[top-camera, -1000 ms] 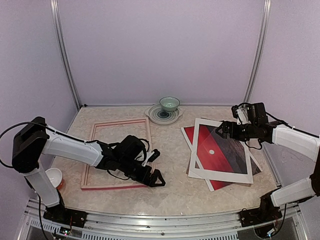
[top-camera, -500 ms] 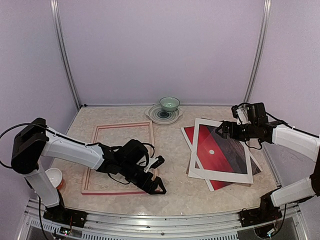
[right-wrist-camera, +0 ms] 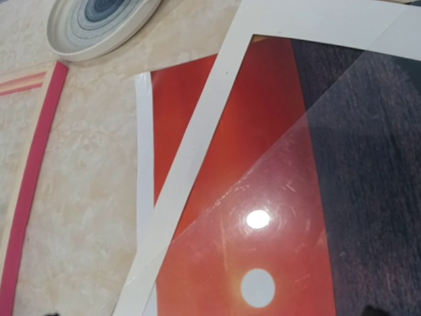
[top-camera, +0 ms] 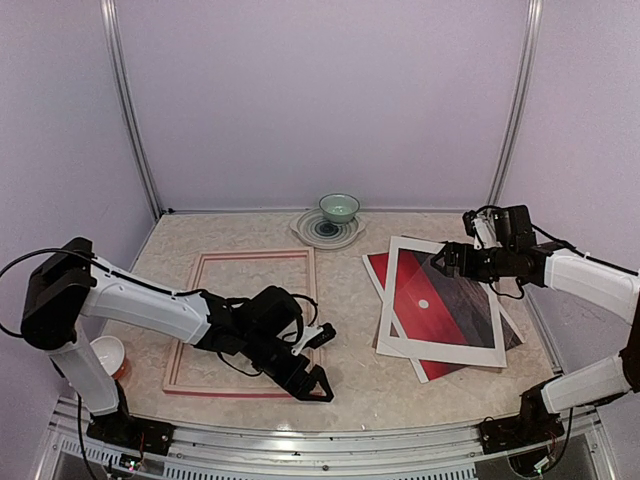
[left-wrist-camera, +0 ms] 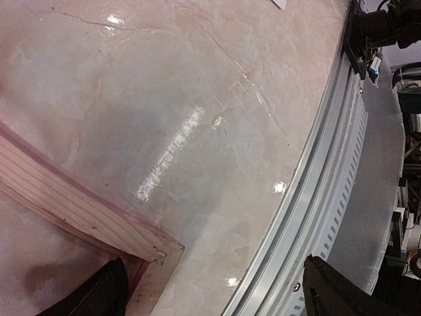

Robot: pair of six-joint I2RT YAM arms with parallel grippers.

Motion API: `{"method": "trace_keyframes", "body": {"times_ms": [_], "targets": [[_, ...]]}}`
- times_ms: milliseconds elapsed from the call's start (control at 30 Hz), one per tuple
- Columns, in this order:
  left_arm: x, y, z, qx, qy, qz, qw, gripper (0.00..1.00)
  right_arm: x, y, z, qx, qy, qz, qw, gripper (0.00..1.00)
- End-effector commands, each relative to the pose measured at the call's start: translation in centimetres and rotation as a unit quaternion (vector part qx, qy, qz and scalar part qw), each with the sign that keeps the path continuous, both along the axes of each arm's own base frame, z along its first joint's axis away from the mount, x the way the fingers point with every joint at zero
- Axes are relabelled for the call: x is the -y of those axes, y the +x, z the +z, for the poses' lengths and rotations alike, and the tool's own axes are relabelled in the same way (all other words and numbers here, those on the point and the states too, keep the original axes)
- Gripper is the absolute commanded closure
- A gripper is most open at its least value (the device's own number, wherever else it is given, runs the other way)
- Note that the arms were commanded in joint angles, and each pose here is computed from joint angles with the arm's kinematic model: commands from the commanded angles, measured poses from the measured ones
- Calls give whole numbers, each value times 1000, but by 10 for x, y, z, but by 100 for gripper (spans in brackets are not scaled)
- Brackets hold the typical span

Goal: Put the photo into the frame
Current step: Move the frame body to the center of the board.

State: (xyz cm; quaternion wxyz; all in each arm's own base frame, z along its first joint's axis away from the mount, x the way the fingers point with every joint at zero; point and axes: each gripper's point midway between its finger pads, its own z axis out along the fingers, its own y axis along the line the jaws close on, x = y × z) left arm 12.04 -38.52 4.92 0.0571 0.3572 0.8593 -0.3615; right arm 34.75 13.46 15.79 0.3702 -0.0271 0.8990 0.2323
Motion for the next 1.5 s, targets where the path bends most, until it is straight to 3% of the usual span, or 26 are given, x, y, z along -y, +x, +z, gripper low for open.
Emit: {"method": "trace_keyframes", "body": {"times_ms": [0,400,667,833,1000,1067,1133,1300,1467], "targets": [[10,-9,13,4,-17,-31,999,9,-5,2,5,1,6,4,1000,1],[35,8,21,42,-17,-32,998,8,-5,-1,2,-1,7,3,1000,1],[29,92,51,132,21,94,987,4,-4,-4,1,0,9,3,1000,1],[13,158,70,199,76,192,958,2,-5,-5,4,3,13,4,1000,1],[0,203,61,213,129,255,934,2,-4,-5,11,11,12,4,1000,1],[-8,217,47,212,156,276,925,5,-4,-6,14,14,12,3,1000,1],[-14,226,36,207,174,292,917,15,-3,-7,15,16,12,3,1000,1],[-17,235,12,194,188,307,912,16,-3,-9,13,15,11,4,1000,1],[-16,237,-4,186,192,313,911,25,-3,-11,12,14,12,6,1000,1]]}}
